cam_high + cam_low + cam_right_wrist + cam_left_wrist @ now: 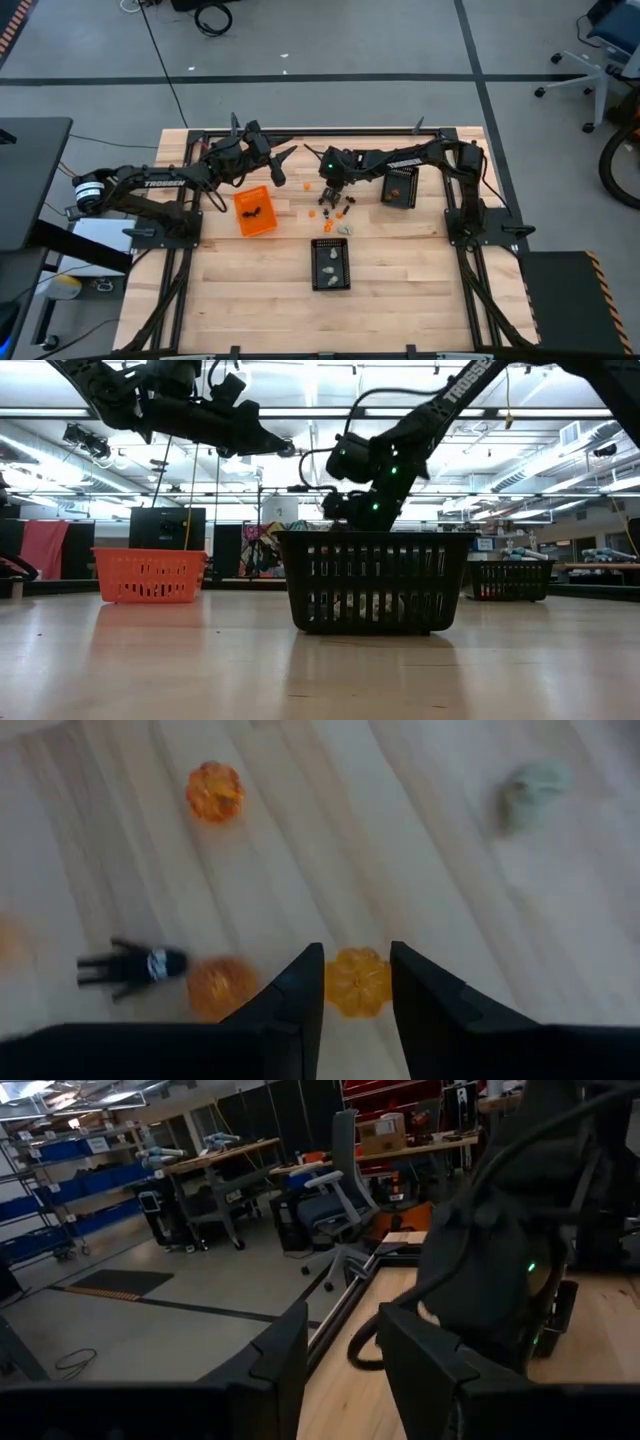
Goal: Sort Halloween decoration
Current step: Put the orange pumpkin toy into the top black bin
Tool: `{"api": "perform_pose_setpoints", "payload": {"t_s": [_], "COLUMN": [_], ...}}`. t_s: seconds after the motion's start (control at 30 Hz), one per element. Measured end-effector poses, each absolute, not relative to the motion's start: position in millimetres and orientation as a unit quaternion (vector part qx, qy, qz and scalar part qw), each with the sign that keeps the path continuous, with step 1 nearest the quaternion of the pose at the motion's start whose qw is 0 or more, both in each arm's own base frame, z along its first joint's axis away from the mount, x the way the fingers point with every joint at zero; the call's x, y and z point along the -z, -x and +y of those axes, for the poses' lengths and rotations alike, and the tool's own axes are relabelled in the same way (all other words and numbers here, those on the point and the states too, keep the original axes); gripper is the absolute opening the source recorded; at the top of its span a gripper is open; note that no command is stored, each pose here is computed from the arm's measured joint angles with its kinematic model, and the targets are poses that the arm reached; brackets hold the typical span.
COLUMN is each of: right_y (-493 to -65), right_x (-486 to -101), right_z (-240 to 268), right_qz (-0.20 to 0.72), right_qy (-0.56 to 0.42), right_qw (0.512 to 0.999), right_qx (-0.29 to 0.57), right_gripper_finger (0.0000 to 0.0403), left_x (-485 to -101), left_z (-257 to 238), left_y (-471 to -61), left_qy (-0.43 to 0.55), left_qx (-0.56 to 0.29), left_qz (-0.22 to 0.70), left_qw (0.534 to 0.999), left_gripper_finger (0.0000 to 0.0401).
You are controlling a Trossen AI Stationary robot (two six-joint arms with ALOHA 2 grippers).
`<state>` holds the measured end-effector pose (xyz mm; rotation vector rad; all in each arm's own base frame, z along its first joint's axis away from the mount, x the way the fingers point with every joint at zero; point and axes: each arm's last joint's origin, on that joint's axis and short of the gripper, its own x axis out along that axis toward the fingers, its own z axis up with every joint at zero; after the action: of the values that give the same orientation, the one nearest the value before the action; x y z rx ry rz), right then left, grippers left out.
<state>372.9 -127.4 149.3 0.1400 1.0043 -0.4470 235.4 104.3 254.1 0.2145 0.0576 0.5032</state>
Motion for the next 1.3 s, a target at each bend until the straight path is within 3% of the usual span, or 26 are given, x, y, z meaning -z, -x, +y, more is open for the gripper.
{"api": "perform_pose_setpoints", "payload": {"t_s": [0.3, 0.7, 1.0, 1.3], "right_y": [-350.2, -299.7, -276.6, -261.2], "right_x": [-187.5, -215.6, -209.2, -177.4], "right_z": [-113.6, -103.6, -98.6, -93.7], "right_qz": [0.509, 0.603, 0.668, 0.693], "right_qy": [-0.048, -0.056, -0.079, -0.092], "right_qw": [0.826, 0.717, 0.641, 0.622], "right_qx": [0.238, 0.345, 0.369, 0.353], "right_gripper_finger": [0.0106, 0.0108, 0.0108, 0.0118], "left_x": [-254.0, -254.0, -253.5, -252.9], "left_z": [104.3, 104.3, 104.3, 104.3], "left_y": [-235.4, -235.5, -235.4, -235.4], "left_qy": [-0.106, -0.106, -0.105, -0.105], "left_qx": [-0.248, -0.248, -0.248, -0.248], "left_qz": [0.029, 0.029, 0.032, 0.035], "left_qw": [0.962, 0.962, 0.962, 0.963], "left_gripper_finger": [0.0132, 0.0132, 0.0132, 0.0132]}}
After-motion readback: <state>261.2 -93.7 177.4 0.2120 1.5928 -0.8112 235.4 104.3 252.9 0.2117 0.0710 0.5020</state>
